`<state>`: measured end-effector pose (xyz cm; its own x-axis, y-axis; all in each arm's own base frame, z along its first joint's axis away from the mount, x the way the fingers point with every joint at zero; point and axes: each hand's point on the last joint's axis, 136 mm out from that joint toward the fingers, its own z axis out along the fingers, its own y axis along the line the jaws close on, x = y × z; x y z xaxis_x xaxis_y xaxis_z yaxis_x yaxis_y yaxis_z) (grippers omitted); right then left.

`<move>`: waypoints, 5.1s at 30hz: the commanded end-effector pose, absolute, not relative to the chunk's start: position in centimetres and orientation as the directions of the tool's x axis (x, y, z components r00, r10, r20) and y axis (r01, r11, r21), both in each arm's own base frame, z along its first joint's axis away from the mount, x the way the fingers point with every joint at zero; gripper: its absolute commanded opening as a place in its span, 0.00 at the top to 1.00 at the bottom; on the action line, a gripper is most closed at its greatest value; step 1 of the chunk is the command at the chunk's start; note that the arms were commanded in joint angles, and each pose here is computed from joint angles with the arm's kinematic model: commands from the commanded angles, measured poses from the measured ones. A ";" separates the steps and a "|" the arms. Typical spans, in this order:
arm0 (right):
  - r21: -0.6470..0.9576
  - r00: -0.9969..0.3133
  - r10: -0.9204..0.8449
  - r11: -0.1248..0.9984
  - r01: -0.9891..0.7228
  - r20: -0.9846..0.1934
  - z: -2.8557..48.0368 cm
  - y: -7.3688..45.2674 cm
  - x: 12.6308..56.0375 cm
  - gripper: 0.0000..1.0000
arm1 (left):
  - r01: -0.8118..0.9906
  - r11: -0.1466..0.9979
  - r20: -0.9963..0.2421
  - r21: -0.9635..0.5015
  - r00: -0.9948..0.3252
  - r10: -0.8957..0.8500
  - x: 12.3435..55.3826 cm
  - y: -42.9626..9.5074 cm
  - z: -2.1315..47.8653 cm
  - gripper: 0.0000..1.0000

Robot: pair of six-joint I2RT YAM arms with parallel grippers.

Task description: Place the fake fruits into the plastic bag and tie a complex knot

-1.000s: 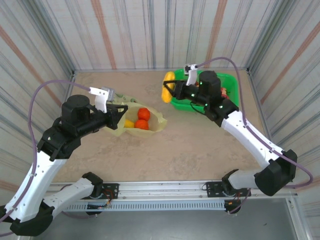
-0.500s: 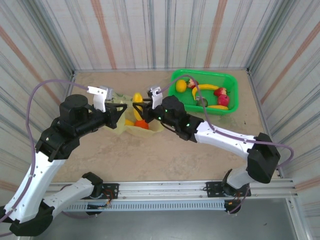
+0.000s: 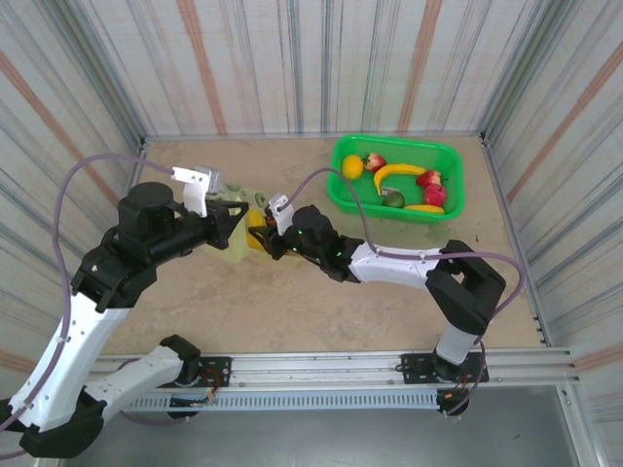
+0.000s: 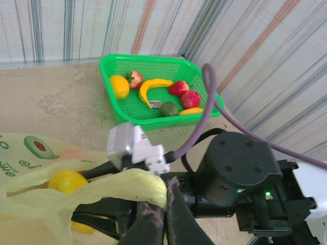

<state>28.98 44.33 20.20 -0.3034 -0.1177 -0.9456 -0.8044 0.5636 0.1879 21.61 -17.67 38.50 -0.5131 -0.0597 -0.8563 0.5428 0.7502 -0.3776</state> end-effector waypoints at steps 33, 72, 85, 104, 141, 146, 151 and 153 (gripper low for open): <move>0.142 -0.295 -0.227 0.517 -0.844 -0.928 23.1 43.6 29.9 0.56 | 0.535 0.769 -0.873 -0.350 -0.485 -0.060 21.2 -16.5 38.7 1.00; 0.472 -0.558 0.225 0.810 -0.349 -0.799 33.3 25.2 38.9 0.44 | 0.563 0.761 -0.887 -0.323 -0.461 -0.035 21.5 -16.9 39.4 1.00; 0.447 -0.816 0.320 0.890 0.085 -0.481 18.1 17.3 50.3 0.35 | 0.574 0.752 -0.882 -0.325 -0.470 -0.023 21.7 -17.4 39.3 1.00; 0.536 -0.837 0.483 0.792 0.293 -0.256 7.1 18.2 58.4 0.25 | 0.575 0.750 -0.869 -0.326 -0.494 0.001 22.0 -17.8 38.2 1.00; 0.637 -0.741 0.250 0.712 -0.295 -0.623 27.3 22.5 47.6 0.51 | 0.519 0.795 -0.866 -0.313 -0.500 -0.014 21.2 -15.9 36.8 1.00; 0.584 -0.681 0.133 0.646 -0.491 -0.720 31.6 26.8 41.5 0.51 | 0.512 0.801 -0.864 -0.311 -0.503 -0.015 21.0 -15.6 36.5 1.00; 0.504 -0.647 -0.023 0.605 -0.616 -0.762 31.8 31.7 35.1 0.51 | 0.512 0.802 -0.868 -0.306 -0.497 -0.013 20.8 -15.4 36.5 1.00; 0.478 -0.640 -0.089 0.588 -0.652 -0.763 31.0 33.7 32.9 0.51 | 0.509 0.805 -0.867 -0.304 -0.498 -0.013 20.9 -15.4 36.4 1.00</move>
<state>35.32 32.43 32.30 -0.6691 0.0128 -0.7431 -0.5965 0.5871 0.5473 20.88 -16.05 37.02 -0.4928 -0.0223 -0.8698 0.5292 0.7859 -0.3200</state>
